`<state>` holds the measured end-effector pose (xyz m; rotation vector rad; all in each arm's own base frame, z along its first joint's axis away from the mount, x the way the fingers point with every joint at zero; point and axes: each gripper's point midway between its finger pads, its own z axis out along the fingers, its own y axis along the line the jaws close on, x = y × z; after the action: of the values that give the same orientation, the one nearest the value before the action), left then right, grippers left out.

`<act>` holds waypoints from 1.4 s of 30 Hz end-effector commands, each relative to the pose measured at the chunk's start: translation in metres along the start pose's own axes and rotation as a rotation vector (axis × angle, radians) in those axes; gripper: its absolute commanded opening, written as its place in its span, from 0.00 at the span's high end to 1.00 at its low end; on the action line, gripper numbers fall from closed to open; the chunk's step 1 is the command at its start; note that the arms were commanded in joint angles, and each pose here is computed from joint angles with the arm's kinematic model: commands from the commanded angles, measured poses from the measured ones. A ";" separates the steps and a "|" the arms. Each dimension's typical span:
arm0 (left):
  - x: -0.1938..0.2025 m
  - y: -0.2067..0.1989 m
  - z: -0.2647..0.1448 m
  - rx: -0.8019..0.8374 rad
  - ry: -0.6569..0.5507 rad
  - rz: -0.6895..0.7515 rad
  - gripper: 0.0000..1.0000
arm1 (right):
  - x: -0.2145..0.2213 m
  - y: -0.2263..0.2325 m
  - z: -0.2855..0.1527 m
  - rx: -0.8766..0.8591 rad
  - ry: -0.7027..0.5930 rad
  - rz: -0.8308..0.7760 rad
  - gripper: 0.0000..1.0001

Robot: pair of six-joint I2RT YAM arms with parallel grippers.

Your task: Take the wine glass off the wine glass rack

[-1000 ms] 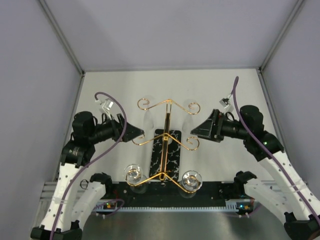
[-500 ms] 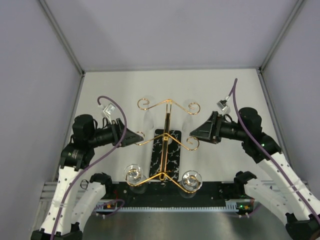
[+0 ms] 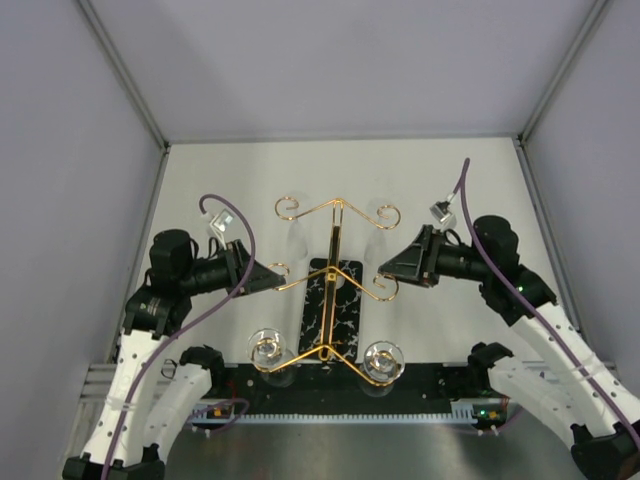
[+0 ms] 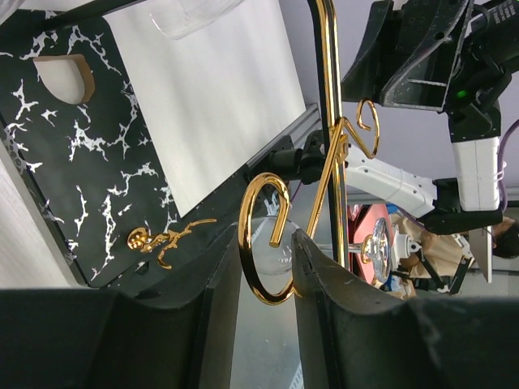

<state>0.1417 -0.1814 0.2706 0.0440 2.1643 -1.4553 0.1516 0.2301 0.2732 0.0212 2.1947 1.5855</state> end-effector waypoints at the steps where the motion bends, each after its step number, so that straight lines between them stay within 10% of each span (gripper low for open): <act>1: 0.000 -0.002 0.000 0.018 0.003 0.017 0.65 | 0.003 0.006 0.000 -0.042 0.003 -0.014 0.56; 42: -0.008 0.000 0.002 0.003 -0.020 0.052 0.78 | 0.028 0.007 -0.014 -0.068 0.053 -0.003 0.80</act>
<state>0.1440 -0.1819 0.2688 0.0243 2.1787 -1.4619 0.1282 0.2275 0.2677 0.0182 2.2041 1.6671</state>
